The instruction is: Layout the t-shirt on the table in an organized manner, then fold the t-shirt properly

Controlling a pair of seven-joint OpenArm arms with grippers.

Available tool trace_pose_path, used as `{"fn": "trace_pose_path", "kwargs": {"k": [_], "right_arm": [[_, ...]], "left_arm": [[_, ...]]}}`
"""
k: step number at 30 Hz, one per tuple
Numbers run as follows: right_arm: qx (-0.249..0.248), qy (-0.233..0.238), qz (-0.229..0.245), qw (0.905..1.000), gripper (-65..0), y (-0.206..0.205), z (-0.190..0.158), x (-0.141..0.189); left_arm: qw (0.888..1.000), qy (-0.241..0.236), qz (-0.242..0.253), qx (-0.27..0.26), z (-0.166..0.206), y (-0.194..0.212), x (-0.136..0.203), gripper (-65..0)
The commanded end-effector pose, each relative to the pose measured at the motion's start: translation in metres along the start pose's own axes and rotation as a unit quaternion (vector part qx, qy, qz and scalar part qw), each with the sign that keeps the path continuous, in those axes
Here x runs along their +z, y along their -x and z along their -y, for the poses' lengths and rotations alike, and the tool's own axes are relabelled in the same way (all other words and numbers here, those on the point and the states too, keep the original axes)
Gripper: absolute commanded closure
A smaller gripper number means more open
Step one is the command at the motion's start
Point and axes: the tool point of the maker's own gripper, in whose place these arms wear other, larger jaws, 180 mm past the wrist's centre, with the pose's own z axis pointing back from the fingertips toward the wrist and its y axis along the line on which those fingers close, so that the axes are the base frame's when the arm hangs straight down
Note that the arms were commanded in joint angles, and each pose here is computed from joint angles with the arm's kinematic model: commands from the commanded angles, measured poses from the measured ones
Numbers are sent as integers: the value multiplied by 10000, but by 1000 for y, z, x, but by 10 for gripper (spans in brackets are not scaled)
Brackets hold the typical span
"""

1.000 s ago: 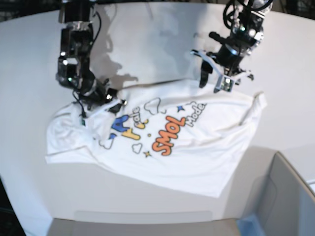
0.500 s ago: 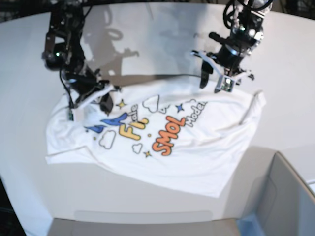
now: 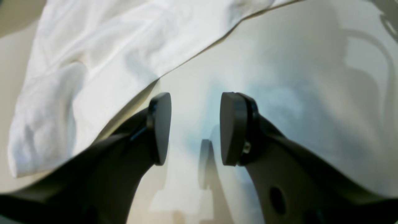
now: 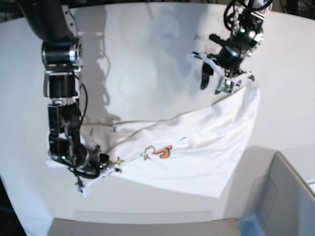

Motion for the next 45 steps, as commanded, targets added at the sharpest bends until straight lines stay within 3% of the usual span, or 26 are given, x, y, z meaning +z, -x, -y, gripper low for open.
{"fn": "trace_pose_path", "kwargs": {"k": [1,6,9,11,14,17,19,22,27,32,37,45], "right_arm": [[215,-100,244,9994,0,-22,-12,6],[311,-66,90,9995,-200,-3,-11,2],[501,-24,311,9983,-299,-5,-6,17],[676,-66,594,9959,-328,-15,-11,32],[740,44,1254,9893,-329,-44,1,64],[241,198,1647,9859,-329,-55,29,86],[100,262,1410,9896,-329,-37,40,85],[313,203,529,9979,-329,14,30,69],[1133,-152,-401,9926,-329,109,-18,53],[1310,490,-393,9894,-329,145,-8,43],[1523,1051,-90,9827,-329,143,10,39],[836,1572,432,9831,-329,88,60,52]], "left_arm": [[9999,-36,116,-21,-3,-6,1,-256],[9999,-42,121,-31,-4,-6,0,-256],[9997,-63,216,-55,-6,-14,-2,-256],[9997,-66,230,-59,-6,-15,-2,-256],[9997,-68,238,-61,-7,-16,-2,-256],[9997,-59,238,-55,-6,-16,-3,-256],[9997,-57,231,-53,-5,-15,-2,-256],[9997,-51,231,-57,-5,-15,-2,-256],[9997,-49,233,-50,-5,-15,-3,-256],[9997,-49,233,-50,-5,-15,-3,-256],[9997,-44,226,-42,-5,-15,-2,-256],[9994,285,149,-101,20,-9,-4,-256]]}}
